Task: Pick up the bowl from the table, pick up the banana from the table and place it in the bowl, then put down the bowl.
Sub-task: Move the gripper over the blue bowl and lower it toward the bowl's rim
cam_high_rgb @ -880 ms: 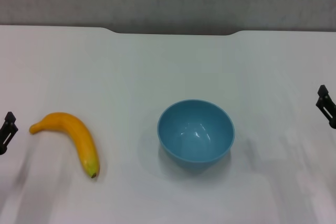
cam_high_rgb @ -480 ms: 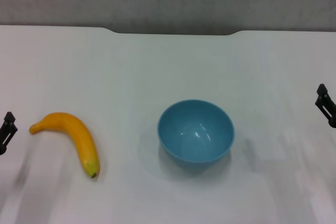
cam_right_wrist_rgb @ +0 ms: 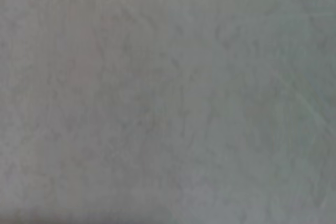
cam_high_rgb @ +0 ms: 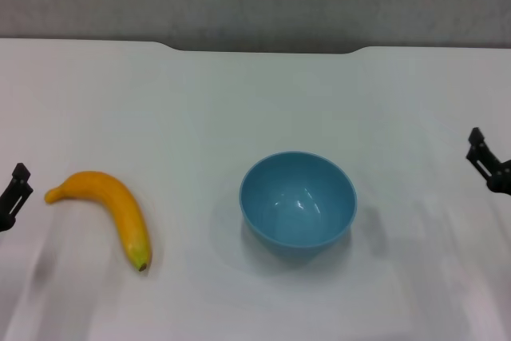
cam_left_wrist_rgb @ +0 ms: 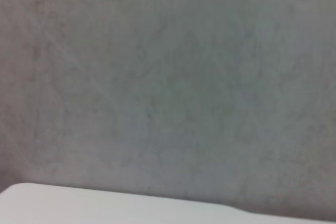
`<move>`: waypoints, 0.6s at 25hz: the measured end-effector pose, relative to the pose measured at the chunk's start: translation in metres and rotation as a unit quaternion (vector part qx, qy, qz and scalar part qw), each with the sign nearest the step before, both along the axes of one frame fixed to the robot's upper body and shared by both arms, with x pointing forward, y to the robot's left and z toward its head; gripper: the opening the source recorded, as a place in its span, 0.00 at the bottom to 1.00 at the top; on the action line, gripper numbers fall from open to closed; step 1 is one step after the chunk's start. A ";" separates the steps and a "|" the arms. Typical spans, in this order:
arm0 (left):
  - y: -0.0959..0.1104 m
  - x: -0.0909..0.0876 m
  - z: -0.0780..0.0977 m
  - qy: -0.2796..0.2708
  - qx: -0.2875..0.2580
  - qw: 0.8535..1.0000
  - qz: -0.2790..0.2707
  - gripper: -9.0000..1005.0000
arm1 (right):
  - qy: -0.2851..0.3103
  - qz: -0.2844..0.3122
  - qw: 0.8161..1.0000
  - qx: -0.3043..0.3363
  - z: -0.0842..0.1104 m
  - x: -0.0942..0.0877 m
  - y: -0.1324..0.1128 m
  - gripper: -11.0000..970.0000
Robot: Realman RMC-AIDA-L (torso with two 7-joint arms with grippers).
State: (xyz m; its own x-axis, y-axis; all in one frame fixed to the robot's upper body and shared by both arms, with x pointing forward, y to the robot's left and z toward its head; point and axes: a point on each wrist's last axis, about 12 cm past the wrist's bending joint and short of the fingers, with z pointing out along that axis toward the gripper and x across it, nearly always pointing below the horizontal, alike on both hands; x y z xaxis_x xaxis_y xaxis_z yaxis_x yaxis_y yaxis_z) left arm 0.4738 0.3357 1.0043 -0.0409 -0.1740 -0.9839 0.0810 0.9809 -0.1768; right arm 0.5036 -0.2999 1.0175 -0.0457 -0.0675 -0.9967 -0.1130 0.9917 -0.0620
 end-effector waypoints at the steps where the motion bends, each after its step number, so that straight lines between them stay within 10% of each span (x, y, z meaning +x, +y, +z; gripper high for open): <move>1: -0.001 -0.001 0.001 -0.001 -0.004 1.000 -0.002 0.85 | 0.004 0.002 1.000 0.003 0.000 0.001 0.002 0.90; 15: -0.023 0.009 0.046 0.042 -0.087 0.995 -0.022 0.85 | 0.075 0.037 0.996 -0.023 0.045 0.025 0.044 0.89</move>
